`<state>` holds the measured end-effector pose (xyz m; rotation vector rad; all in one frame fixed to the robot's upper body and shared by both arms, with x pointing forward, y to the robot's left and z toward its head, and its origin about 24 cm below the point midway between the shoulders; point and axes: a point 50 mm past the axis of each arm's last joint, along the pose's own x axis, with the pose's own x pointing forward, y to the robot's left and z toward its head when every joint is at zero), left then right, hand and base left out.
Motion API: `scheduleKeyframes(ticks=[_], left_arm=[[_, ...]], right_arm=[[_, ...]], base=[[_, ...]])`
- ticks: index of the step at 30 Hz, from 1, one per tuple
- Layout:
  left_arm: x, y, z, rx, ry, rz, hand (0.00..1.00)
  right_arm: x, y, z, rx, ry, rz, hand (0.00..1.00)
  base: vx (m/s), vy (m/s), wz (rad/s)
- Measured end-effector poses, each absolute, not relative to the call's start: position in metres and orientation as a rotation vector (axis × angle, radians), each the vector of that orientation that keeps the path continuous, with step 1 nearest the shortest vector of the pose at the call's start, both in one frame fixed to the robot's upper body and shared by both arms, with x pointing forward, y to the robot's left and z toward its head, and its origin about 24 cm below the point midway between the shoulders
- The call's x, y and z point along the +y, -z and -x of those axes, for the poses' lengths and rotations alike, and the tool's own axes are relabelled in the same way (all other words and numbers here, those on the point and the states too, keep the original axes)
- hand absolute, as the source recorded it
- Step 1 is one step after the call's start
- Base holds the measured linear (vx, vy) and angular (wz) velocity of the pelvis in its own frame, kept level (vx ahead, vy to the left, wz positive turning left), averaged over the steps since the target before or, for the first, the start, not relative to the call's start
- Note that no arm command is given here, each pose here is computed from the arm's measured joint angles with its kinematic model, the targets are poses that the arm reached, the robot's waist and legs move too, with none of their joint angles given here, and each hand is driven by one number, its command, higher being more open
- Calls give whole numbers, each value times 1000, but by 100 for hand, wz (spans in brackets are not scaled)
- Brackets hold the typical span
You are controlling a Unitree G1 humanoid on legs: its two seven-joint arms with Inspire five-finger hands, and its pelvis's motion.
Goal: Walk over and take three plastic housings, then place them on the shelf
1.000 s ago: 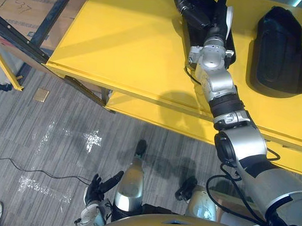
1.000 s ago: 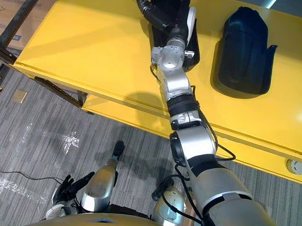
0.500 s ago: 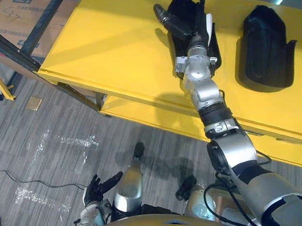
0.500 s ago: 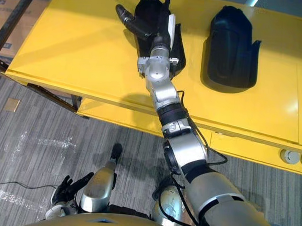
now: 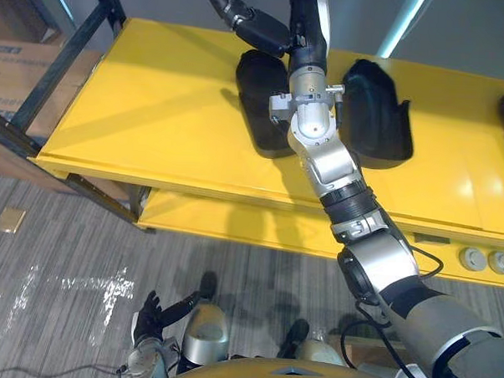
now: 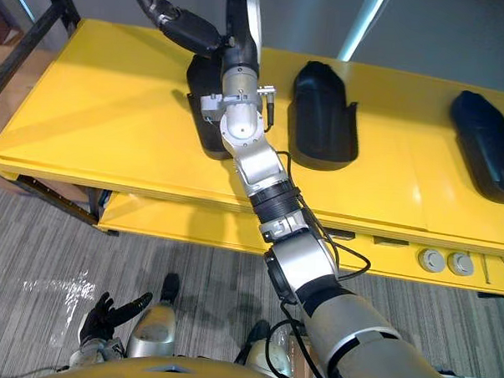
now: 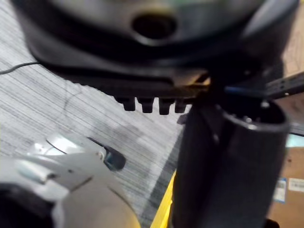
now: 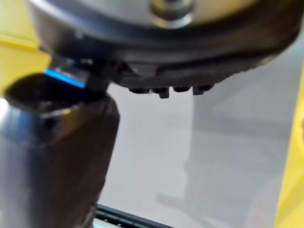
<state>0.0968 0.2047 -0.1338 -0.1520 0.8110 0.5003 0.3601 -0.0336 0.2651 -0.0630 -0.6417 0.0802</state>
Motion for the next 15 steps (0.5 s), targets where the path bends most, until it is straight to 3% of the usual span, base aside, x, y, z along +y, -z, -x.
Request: scheduleKeyframes(ticks=[10,15], left_arm=[[206,137,-96,844,-480,94,100],[212,139,-92,870,-492,85,100]], right_arm=[[-42,-266,-357,-662,-128,95,100],[-49,-242,-360,-557,-208,91,100]], base=[[-26,-18,-12],[12,8,-21]])
